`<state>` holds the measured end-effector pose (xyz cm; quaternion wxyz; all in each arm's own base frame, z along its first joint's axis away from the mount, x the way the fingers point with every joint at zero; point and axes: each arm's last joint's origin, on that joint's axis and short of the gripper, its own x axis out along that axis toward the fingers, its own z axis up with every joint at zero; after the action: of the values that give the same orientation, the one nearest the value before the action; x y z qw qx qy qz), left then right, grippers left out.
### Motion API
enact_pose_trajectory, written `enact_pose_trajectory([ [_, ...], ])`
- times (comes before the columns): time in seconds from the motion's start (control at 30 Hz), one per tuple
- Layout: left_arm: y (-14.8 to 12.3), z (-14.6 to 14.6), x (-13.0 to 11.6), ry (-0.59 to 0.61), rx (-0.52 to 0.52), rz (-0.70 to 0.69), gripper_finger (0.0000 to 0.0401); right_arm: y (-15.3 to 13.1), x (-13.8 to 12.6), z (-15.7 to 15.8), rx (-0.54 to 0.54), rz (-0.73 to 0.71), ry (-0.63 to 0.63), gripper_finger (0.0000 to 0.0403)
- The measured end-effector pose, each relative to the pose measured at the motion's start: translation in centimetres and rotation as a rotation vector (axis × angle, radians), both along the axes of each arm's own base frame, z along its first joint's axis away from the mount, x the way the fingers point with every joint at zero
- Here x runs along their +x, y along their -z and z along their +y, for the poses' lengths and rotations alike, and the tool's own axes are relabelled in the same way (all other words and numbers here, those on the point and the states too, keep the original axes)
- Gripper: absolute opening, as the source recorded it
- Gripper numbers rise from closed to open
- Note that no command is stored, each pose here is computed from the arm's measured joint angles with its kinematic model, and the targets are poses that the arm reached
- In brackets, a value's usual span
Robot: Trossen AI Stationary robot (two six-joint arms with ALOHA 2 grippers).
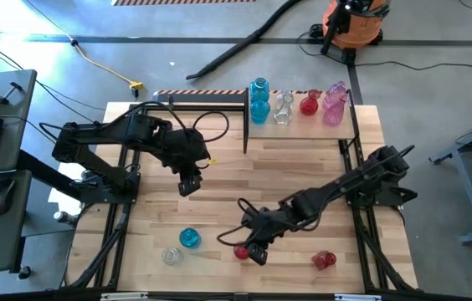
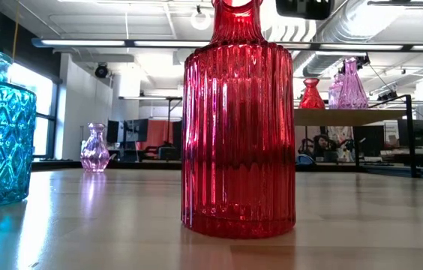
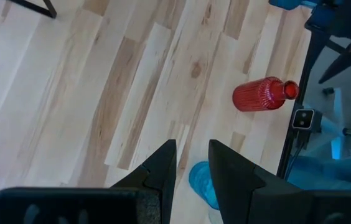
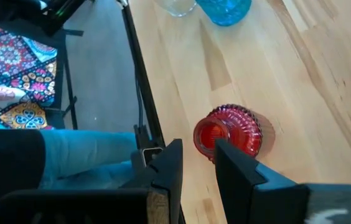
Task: Sort vases onto shelf
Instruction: Put the left red vase on the shelf aligned with the other red vase
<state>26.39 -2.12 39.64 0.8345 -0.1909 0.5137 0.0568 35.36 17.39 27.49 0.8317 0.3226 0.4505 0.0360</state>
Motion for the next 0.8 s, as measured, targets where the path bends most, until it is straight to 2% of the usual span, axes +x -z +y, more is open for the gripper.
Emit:
enact_pose_trajectory([
  [0.23,0.0,0.0,0.0,-0.007,-0.004,0.000,0.0086,0.3,-0.1,0.0,-0.045,0.009,0.031,0.0071],
  [0.8,0.0,0.1,0.0,-0.021,0.021,-0.003,0.0086,2.1,0.4,0.4,-0.045,0.071,0.050,0.0071],
])
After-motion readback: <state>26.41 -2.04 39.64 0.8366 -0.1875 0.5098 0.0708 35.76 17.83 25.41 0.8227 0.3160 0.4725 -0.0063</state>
